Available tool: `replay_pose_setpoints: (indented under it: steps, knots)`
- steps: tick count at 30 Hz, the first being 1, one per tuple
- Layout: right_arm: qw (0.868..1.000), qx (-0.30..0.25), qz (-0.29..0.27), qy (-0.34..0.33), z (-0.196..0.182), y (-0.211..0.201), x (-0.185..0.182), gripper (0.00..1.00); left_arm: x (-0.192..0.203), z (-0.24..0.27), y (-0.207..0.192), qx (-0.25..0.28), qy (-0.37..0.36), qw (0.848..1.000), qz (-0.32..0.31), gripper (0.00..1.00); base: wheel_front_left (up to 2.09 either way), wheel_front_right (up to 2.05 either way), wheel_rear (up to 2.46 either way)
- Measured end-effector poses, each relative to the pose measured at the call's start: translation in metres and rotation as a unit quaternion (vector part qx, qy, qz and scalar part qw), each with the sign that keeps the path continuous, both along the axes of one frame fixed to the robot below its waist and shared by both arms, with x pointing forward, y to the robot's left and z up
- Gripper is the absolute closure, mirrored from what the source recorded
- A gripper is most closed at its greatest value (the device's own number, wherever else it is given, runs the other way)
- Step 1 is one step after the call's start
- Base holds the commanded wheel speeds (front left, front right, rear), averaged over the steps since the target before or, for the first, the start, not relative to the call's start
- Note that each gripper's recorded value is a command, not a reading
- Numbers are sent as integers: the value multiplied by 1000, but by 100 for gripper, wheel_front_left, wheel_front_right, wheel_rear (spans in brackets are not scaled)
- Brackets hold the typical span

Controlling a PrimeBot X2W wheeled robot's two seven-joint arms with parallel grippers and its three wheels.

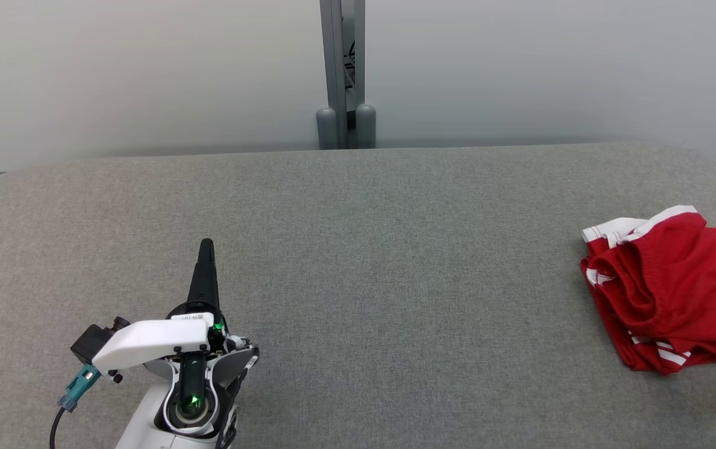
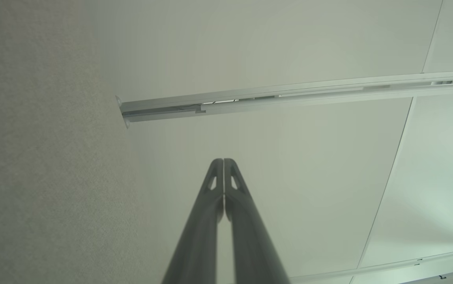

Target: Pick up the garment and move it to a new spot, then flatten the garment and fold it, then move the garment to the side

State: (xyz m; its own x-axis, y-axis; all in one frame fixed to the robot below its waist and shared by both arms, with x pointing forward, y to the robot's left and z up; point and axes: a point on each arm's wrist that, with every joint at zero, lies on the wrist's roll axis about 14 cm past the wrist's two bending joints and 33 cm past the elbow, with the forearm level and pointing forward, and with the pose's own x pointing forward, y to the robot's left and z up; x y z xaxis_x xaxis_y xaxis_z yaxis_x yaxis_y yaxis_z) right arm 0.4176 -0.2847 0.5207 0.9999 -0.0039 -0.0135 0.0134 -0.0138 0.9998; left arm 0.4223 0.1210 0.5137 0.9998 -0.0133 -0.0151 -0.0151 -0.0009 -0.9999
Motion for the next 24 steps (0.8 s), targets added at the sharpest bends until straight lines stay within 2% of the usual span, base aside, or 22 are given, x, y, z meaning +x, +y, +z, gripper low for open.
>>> replay_pose_setpoints:
  steps: [24]
  knots:
    - [1000,0,0,0,0,0,0,100,0,0,0,0,0,1000,0,100,0,0,0]
